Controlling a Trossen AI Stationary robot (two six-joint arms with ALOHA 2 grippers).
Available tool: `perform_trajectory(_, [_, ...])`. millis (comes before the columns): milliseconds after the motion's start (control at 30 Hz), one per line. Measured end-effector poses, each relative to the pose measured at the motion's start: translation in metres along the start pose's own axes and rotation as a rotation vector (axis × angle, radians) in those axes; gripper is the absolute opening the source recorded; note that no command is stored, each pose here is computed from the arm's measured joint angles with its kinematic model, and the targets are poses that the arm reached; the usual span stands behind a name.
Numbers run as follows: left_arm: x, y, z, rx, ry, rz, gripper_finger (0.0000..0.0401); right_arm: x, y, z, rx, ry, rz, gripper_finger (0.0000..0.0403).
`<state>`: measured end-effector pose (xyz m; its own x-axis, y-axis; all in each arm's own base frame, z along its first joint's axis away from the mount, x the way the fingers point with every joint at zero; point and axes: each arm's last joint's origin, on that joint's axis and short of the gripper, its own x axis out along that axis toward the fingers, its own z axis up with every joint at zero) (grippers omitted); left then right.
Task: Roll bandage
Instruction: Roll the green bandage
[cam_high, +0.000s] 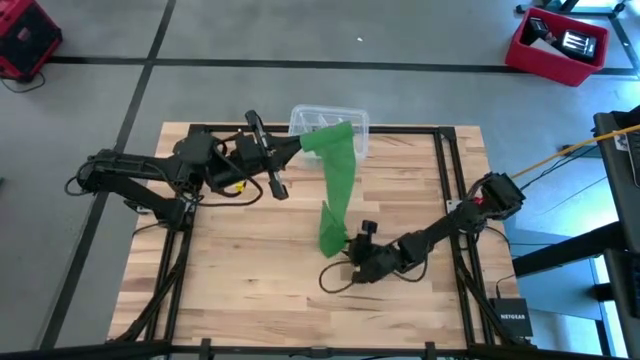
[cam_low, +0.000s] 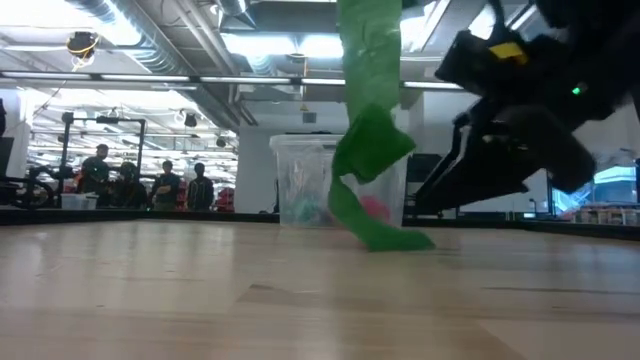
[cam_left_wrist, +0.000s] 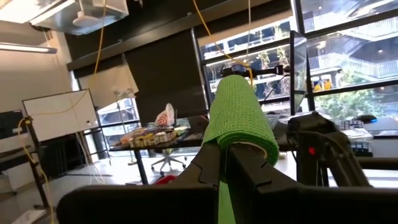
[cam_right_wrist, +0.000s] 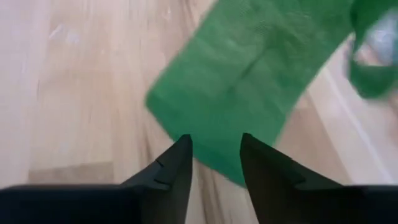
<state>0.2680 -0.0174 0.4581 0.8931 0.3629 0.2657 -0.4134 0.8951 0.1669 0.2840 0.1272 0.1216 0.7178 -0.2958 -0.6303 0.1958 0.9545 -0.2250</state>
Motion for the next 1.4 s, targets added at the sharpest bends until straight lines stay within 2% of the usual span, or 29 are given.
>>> perform_trajectory(167, [0.0, 0.0, 0.0, 0.0, 0.0, 0.0, 0.0002, 0.014, -0.016, 0.012, 0.115, -0.06, 0.078, 0.0111])
perform_trajectory(300, [0.0, 0.0, 0.0, 0.003, 0.0, 0.0, 0.0002, 0.027, -0.034, 0.014, 0.155, -0.034, 0.062, 0.0098])
perform_trajectory(533, [-0.001, 0.002, 0.004, 0.02, -0.028, 0.009, 0.0002, 0.048, -0.037, -0.006, 0.131, 0.107, 0.085, 0.0088])
perform_trajectory(667, [-0.006, 0.009, 0.019, 0.005, -0.106, 0.035, 0.0002, 0.046, -0.034, -0.014, 0.113, 0.193, 0.103, 0.0087])
perform_trajectory(833, [-0.016, 0.023, 0.045, 0.009, -0.18, 0.067, 0.0002, 0.028, -0.029, -0.018, 0.05, 0.254, 0.125, 0.0087])
perform_trajectory(967, [-0.022, 0.031, 0.06, -0.019, -0.229, 0.083, 0.0002, 0.021, -0.027, -0.014, 0.043, 0.239, 0.131, 0.0087])
perform_trajectory(1167, [-0.022, 0.025, 0.047, 0.052, -0.09, 0.017, 0.0002, -0.006, -0.035, 0.005, 0.082, 0.27, 0.18, 0.01])
perform_trajectory(1300, [-0.02, 0.019, 0.035, 0.062, 0.003, -0.02, 0.0002, -0.048, -0.044, 0.029, 0.114, 0.218, 0.213, 0.0141])
perform_trajectory(1400, [-0.021, 0.019, 0.034, 0.06, 0.025, -0.028, 0.0002, -0.086, -0.054, 0.045, 0.162, 0.163, 0.314, 0.0179])
